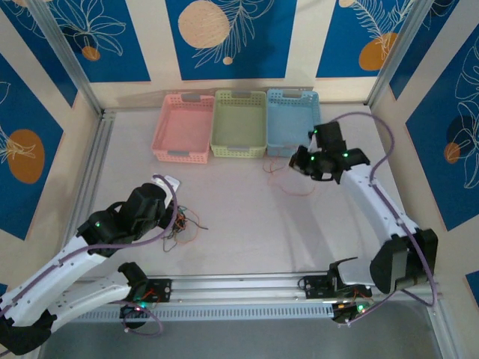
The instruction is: Untangle the cables
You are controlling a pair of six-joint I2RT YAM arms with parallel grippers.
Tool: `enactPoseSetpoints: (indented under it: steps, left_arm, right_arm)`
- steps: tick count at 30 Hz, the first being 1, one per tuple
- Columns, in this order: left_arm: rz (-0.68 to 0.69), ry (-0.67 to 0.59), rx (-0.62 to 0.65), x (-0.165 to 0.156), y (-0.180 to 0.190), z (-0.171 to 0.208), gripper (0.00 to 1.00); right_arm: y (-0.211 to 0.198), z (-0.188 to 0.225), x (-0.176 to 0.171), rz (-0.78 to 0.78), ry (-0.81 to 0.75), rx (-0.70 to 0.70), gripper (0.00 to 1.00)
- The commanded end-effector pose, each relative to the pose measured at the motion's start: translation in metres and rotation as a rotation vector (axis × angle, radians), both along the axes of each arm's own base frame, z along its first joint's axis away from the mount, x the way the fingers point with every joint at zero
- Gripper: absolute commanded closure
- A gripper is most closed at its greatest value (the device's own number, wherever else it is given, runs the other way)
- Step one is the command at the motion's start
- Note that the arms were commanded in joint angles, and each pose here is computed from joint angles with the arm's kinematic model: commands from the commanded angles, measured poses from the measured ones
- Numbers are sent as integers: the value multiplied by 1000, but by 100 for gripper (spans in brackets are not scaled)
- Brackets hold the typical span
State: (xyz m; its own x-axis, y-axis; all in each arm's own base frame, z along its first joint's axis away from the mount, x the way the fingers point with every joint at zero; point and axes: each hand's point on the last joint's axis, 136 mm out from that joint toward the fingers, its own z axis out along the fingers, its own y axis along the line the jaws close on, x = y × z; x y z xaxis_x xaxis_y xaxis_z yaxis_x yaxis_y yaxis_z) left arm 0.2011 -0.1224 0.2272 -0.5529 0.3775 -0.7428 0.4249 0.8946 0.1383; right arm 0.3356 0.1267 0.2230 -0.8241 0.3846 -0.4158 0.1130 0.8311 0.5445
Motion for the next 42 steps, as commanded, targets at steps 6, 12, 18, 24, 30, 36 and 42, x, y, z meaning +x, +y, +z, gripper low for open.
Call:
enactPoseSetpoints:
  steps: [6, 12, 18, 24, 30, 36, 42]
  left_arm:
    - [-4, -8, 2, 3, -1, 0, 100]
    - [-2, -7, 9, 3, 0, 0, 100]
    - [3, -7, 13, 4, 0, -1, 100]
    - [2, -3, 17, 4, 0, -2, 100]
    - [1, 1, 20, 5, -1, -4, 100]
    - [0, 6, 25, 5, -1, -5, 100]
    - [0, 5, 27, 5, -1, -5, 100]
  right_arm:
    - [-22, 142, 28, -56, -319, 56, 100]
    - [-26, 224, 71, -85, -491, 142, 100]
    - [-36, 270, 116, -161, -614, 196, 100]
    - [-55, 273, 163, -289, -675, 140, 100]
    - [-63, 277, 188, -330, -710, 107, 100]
    - [-74, 233, 217, -387, -634, 11, 100]
    - [-76, 142, 246, -409, -459, -70, 100]
